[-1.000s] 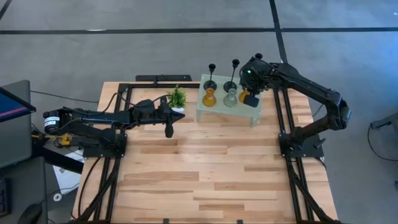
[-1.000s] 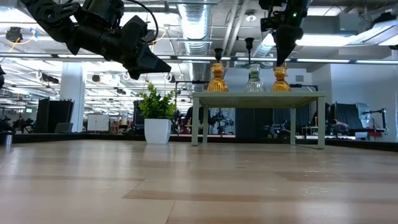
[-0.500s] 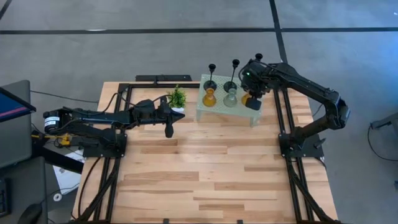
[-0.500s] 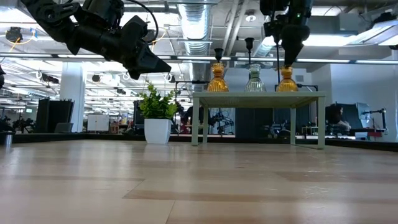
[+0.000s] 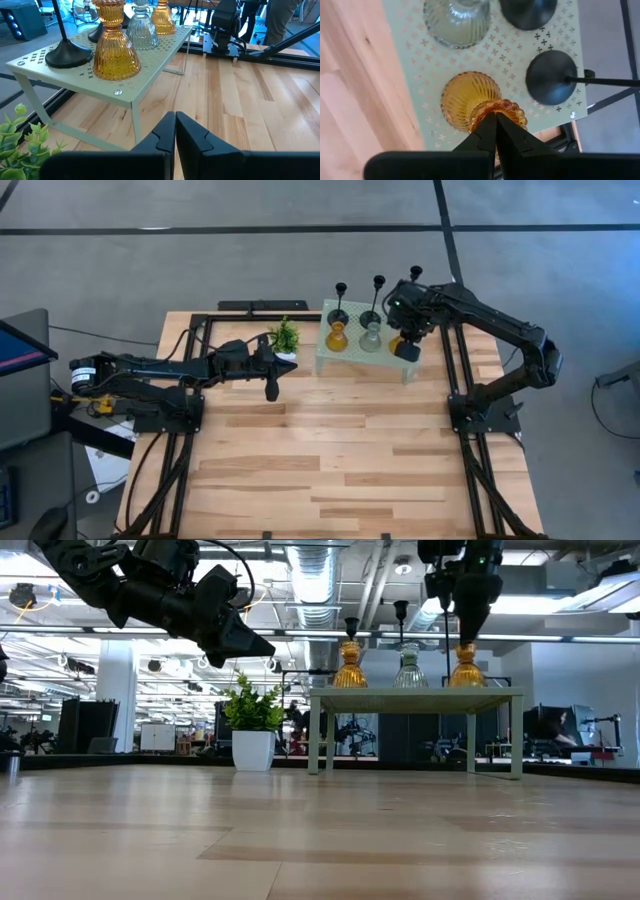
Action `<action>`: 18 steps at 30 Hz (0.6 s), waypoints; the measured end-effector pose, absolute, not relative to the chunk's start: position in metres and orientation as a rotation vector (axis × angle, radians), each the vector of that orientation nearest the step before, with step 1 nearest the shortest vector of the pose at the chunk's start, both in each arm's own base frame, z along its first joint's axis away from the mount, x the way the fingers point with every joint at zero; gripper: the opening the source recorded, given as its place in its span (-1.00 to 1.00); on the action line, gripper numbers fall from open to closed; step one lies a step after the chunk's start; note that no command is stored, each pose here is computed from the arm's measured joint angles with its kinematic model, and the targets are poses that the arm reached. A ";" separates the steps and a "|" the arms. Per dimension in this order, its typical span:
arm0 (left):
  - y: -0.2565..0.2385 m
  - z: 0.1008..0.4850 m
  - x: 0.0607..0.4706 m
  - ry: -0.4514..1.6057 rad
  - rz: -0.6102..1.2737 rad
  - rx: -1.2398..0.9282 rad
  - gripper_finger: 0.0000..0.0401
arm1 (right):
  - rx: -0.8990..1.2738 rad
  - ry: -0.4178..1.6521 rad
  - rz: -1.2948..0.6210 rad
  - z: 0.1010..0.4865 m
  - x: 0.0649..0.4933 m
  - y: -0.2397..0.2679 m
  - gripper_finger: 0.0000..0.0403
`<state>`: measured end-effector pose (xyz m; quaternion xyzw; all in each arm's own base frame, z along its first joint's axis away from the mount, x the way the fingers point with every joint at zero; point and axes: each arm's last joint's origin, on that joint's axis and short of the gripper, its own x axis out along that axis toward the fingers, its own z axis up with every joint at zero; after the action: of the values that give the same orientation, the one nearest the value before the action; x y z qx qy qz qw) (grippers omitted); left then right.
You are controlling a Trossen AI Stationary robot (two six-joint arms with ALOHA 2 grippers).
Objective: Pick & Place candle stick holders
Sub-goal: Adjust the gold glass candle holder on the shelf
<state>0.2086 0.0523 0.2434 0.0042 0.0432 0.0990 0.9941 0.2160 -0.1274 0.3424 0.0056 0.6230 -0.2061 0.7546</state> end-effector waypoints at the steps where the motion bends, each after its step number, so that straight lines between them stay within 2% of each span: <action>1: 0.052 0.243 0.209 0.086 0.198 0.009 -0.94 | 0.014 1.364 -0.449 0.342 0.216 -0.126 -1.00; 18: 0.052 0.243 0.209 0.086 0.198 0.008 -0.94 | -0.010 1.347 -0.485 0.344 0.217 -0.126 -1.00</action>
<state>0.2086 0.0523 0.2434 0.0041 0.0430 0.0991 0.9941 0.2173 -0.1257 0.3439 -0.0047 0.6176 -0.2223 0.7544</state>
